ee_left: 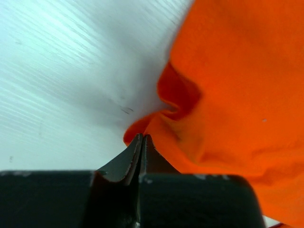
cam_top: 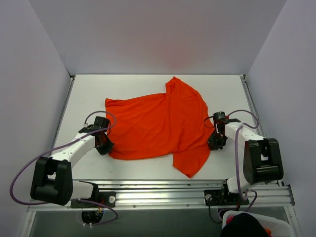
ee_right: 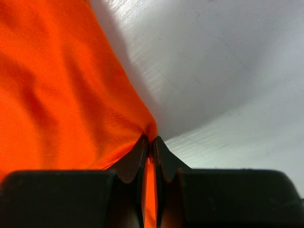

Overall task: Fold and stack the t-shirts
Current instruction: Flatten the tshirt out

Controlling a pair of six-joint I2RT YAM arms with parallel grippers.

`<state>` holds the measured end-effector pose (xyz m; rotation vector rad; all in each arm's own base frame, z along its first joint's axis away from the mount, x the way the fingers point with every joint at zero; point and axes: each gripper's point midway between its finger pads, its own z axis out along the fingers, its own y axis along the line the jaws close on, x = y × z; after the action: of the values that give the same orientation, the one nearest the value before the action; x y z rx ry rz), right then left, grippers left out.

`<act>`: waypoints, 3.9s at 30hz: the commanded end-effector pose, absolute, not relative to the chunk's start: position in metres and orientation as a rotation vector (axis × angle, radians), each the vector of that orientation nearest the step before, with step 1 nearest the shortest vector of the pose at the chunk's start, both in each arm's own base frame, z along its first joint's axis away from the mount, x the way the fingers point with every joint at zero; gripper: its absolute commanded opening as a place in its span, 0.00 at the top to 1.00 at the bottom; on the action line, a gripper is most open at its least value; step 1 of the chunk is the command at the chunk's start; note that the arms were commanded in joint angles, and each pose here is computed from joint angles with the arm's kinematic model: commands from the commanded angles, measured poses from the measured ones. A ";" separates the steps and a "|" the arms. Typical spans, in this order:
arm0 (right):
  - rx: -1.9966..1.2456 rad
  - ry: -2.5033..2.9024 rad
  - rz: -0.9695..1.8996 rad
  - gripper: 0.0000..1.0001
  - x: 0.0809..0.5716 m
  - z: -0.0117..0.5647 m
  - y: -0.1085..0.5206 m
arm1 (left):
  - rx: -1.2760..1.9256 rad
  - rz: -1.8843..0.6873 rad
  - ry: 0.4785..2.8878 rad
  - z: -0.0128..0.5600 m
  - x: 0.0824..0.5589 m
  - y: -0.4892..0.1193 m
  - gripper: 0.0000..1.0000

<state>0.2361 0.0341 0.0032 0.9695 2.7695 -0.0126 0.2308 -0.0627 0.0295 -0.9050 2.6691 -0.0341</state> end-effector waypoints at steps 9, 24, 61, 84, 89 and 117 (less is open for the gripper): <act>0.990 2.742 -0.240 1.00 0.246 0.012 0.005 | -0.995 -0.040 2.584 0.047 0.263 -0.014 0.98; 1.063 2.667 -0.446 1.00 0.249 0.024 -0.024 | -1.055 -0.029 2.589 0.044 0.273 0.001 0.98; 0.994 2.633 -0.466 0.26 0.313 0.046 -0.031 | -1.020 -0.180 2.615 0.073 0.368 0.024 0.34; 0.937 2.658 -0.161 0.34 0.258 0.078 0.034 | -1.034 -0.377 2.555 0.057 0.305 -0.016 0.44; 0.927 2.654 -0.165 0.36 0.258 0.080 0.034 | -1.004 -0.392 2.520 0.057 0.320 -0.015 0.40; 0.651 2.856 0.049 0.43 0.209 0.086 0.074 | -0.954 -0.373 2.501 0.039 0.372 -0.007 0.97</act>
<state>0.2327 0.0618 0.0830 0.7505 2.7573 -0.0102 0.3388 -0.0099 0.0181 -1.0363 2.5871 -0.3376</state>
